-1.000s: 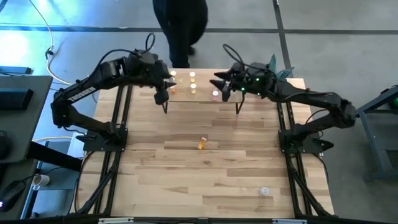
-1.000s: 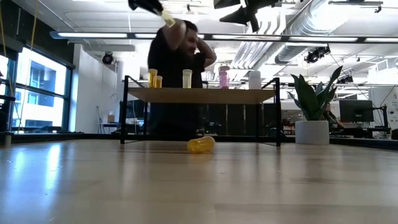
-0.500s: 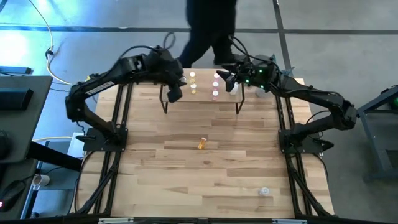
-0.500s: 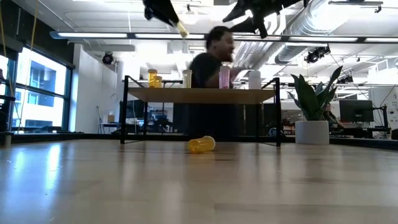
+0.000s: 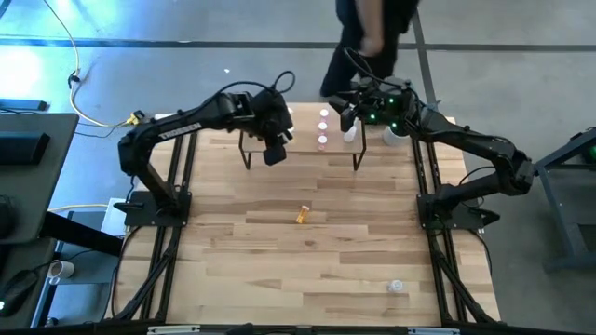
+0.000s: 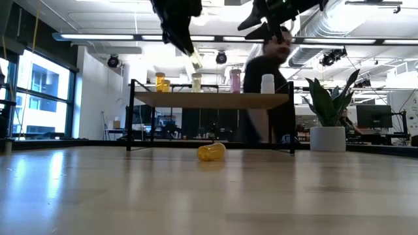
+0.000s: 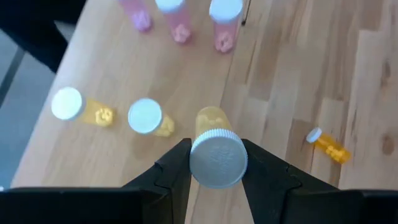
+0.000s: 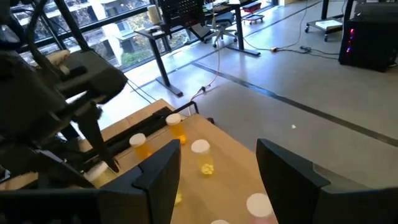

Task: Pick and place medicine bottles onto shelf by color
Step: Put the yellow pill bottle on the shelf aligned with other yellow pill bottles

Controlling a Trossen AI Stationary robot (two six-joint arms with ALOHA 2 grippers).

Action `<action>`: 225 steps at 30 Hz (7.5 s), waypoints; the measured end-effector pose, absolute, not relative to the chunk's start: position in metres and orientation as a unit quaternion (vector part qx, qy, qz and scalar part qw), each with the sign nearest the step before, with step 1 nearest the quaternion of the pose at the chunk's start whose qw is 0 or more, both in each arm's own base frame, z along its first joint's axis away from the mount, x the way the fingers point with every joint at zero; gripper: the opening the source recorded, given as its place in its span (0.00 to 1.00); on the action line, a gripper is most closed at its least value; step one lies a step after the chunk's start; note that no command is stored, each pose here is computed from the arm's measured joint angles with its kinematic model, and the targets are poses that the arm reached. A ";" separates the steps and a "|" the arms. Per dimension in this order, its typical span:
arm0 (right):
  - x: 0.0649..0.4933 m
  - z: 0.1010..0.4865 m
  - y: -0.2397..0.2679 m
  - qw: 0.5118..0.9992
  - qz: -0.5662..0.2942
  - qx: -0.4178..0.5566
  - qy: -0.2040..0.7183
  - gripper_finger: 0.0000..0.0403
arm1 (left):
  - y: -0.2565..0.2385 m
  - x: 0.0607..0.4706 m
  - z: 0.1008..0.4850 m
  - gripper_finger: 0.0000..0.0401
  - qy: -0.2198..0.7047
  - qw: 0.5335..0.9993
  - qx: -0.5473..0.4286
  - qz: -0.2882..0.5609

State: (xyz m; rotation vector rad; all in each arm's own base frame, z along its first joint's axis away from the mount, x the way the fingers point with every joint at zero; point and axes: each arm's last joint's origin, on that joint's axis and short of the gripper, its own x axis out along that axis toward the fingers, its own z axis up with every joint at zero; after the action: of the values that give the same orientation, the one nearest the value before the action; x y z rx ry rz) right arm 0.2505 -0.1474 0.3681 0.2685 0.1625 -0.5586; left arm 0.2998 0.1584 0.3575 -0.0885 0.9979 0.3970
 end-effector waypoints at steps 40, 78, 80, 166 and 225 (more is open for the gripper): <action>0.247 0.368 -0.153 0.947 -0.284 0.124 0.081 0.50 | 0.179 0.314 0.325 0.29 0.527 0.813 -0.035 0.245; 0.247 0.366 -0.152 0.946 -0.284 0.128 0.090 0.50 | 0.171 0.301 0.388 0.29 0.517 0.824 -0.018 0.230; 0.247 0.366 -0.152 0.945 -0.285 0.129 0.092 0.50 | 0.170 0.303 0.386 0.29 0.519 0.823 -0.019 0.228; 0.245 0.356 -0.150 0.937 -0.286 0.142 0.143 0.50 | 0.193 0.337 0.326 0.29 0.592 0.789 -0.053 0.157; 0.245 0.356 -0.150 0.936 -0.286 0.147 0.141 0.50 | 0.197 0.341 0.328 0.37 0.574 0.798 -0.024 0.182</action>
State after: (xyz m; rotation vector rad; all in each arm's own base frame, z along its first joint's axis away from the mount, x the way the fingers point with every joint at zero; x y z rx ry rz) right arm 0.2449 -0.1501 0.3559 0.3008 0.2877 -0.5851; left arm 0.3410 0.1967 0.3279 -0.0512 1.2316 0.3914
